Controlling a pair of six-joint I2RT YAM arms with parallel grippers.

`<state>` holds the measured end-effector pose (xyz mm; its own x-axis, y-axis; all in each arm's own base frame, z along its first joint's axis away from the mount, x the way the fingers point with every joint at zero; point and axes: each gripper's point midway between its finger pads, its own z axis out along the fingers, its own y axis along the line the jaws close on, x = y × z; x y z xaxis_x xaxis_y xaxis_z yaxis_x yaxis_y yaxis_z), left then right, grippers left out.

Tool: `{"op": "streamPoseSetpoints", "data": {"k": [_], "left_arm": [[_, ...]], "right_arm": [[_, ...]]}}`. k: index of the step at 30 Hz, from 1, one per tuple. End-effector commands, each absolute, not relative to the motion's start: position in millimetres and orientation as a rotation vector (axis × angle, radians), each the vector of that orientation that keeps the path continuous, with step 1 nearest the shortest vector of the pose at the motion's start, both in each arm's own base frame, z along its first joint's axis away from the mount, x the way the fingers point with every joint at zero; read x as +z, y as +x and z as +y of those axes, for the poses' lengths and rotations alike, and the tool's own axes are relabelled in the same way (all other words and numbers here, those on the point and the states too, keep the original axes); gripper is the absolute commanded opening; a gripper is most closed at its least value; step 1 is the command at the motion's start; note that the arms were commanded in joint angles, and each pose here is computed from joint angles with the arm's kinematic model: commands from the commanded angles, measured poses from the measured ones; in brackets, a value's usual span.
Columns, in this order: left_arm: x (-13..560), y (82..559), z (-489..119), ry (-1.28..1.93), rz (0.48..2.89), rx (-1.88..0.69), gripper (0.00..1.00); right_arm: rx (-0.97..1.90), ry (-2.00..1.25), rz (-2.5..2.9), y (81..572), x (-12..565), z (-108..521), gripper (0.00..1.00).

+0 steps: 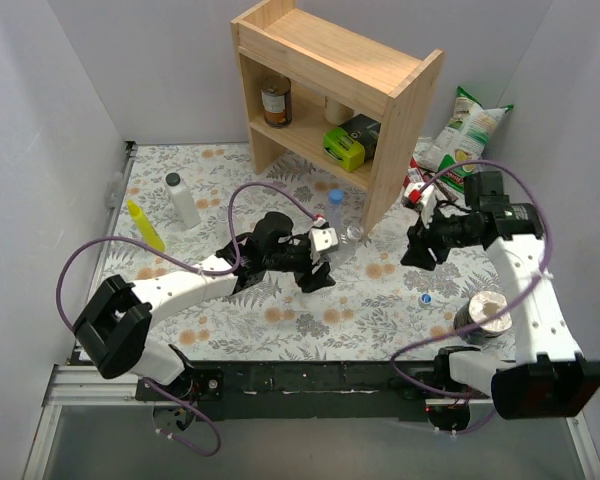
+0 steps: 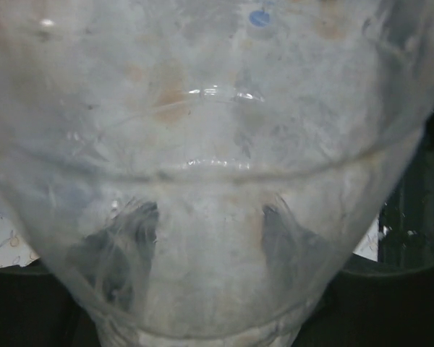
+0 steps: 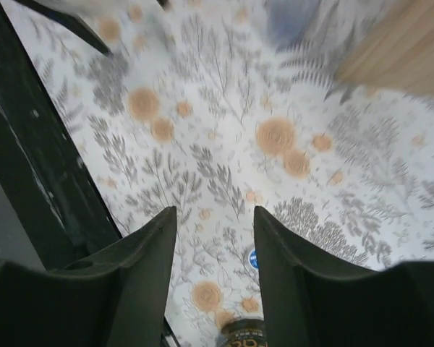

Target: Screw on the bottle caps

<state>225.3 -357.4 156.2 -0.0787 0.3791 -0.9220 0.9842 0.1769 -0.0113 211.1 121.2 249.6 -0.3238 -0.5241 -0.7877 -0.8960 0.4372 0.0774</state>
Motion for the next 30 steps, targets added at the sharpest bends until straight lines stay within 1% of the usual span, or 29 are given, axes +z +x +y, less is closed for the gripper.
{"op": "streamPoseSetpoints", "data": {"k": [1,3,4,5,6,7,9,12,20,30], "left_arm": [[186,190,-344,1.45,1.478,-0.939,0.0],[185,192,-336,1.415,1.505,-0.903,0.0],[185,191,-334,1.397,1.528,-0.905,0.0],[183,190,-333,1.389,1.543,-0.912,0.0],[182,189,-334,1.378,1.565,-0.924,0.0],[182,189,-334,1.346,1.61,-0.95,0.0],[183,192,-333,1.319,1.644,-0.938,0.0],[182,199,-329,1.324,1.652,-0.887,0.0],[178,206,-335,1.289,1.698,-0.891,0.0],[176,207,-339,1.313,1.694,-0.9,0.0]], "right_arm": [[0.544,-1.428,2.062,211,182,90,0.57],[0.327,-1.542,1.977,228,166,72,0.62],[0.304,-1.607,1.976,221,142,66,0.62],[0.23,-1.664,1.964,221,131,57,0.62],[0.127,-1.719,1.868,231,130,53,0.62],[0.13,-1.757,1.882,222,111,49,0.62],[0.092,-1.88,1.82,215,98,43,0.62],[0.103,-1.919,1.851,207,75,38,0.61],[0.194,-1.792,2.021,225,65,38,0.59],[0.182,-1.801,2.066,218,37,30,0.6]]}}
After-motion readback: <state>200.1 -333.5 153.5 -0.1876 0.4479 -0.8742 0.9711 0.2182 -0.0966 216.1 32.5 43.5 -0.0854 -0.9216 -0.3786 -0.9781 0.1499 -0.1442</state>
